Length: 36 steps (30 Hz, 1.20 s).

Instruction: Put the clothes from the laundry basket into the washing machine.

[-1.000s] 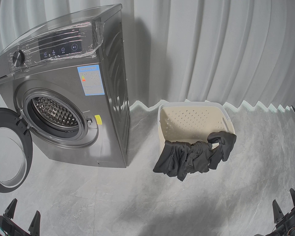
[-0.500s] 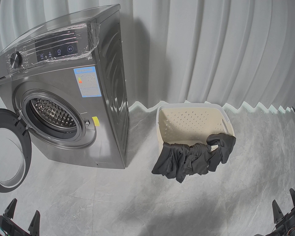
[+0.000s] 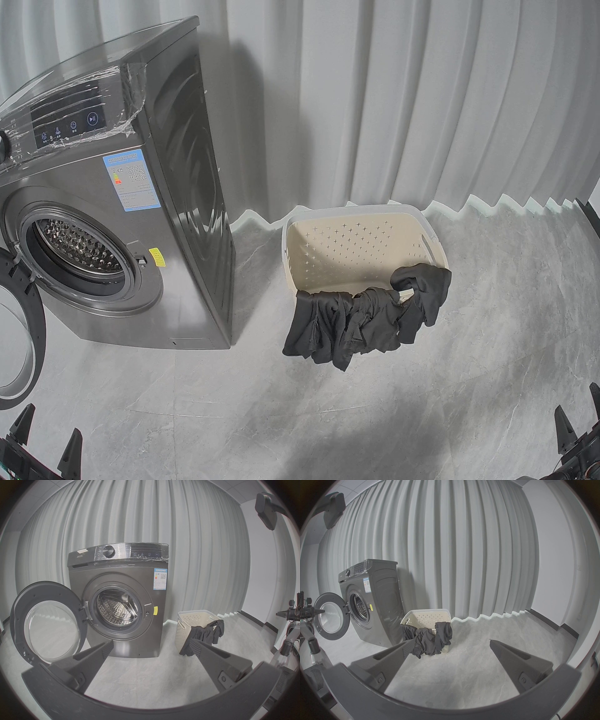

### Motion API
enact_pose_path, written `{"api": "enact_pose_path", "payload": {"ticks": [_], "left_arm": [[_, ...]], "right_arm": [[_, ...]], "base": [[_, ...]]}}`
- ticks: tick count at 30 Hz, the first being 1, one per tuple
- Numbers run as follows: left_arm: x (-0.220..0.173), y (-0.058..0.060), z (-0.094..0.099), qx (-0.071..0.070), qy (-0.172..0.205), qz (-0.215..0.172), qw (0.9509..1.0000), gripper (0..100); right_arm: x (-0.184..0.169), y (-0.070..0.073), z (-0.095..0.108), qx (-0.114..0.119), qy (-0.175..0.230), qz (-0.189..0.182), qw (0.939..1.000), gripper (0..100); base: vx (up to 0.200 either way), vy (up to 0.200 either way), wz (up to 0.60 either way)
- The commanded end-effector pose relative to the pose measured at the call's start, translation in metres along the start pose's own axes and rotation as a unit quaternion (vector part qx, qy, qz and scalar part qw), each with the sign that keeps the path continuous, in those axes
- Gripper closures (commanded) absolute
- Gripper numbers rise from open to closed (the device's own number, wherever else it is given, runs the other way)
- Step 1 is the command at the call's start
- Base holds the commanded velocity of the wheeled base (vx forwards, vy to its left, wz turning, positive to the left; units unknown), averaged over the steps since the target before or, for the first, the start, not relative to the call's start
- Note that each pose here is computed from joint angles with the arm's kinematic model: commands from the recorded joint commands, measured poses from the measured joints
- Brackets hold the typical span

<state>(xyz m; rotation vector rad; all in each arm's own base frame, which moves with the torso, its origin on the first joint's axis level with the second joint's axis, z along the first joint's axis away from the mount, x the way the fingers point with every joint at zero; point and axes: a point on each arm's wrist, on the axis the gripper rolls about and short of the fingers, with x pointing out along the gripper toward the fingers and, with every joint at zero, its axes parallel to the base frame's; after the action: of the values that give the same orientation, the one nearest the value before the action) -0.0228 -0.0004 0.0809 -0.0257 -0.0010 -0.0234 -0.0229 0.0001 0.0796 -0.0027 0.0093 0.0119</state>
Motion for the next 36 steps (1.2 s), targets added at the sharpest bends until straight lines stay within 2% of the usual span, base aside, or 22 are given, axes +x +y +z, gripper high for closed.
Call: {"api": "enact_pose_path", "payload": {"ticks": [1, 11, 26, 36], "left_arm": [[-0.0002, 0.0001, -0.0048, 0.000, -0.001, 0.000, 1.0000, 0], [-0.0002, 0.0001, -0.0048, 0.000, -0.001, -0.001, 1.0000, 0], [-0.0002, 0.0002, -0.0050, 0.004, 0.000, -0.001, 1.0000, 0], [-0.0002, 0.0001, -0.0050, 0.003, 0.000, 0.000, 1.0000, 0]], "right_arm": [[-0.0001, 0.0000, -0.0044, 0.000, -0.001, 0.000, 1.0000, 0], [-0.0001, 0.0000, -0.0044, 0.000, -0.001, 0.000, 1.0000, 0], [-0.0001, 0.0000, -0.0044, 0.000, -0.001, -0.001, 1.0000, 0], [-0.0001, 0.0000, -0.0044, -0.001, -0.001, 0.001, 1.0000, 0]], "base": [[0.000, -0.200, 0.00], [0.000, -0.200, 0.00], [0.000, 0.000, 0.00], [0.000, -0.200, 0.00]]}}
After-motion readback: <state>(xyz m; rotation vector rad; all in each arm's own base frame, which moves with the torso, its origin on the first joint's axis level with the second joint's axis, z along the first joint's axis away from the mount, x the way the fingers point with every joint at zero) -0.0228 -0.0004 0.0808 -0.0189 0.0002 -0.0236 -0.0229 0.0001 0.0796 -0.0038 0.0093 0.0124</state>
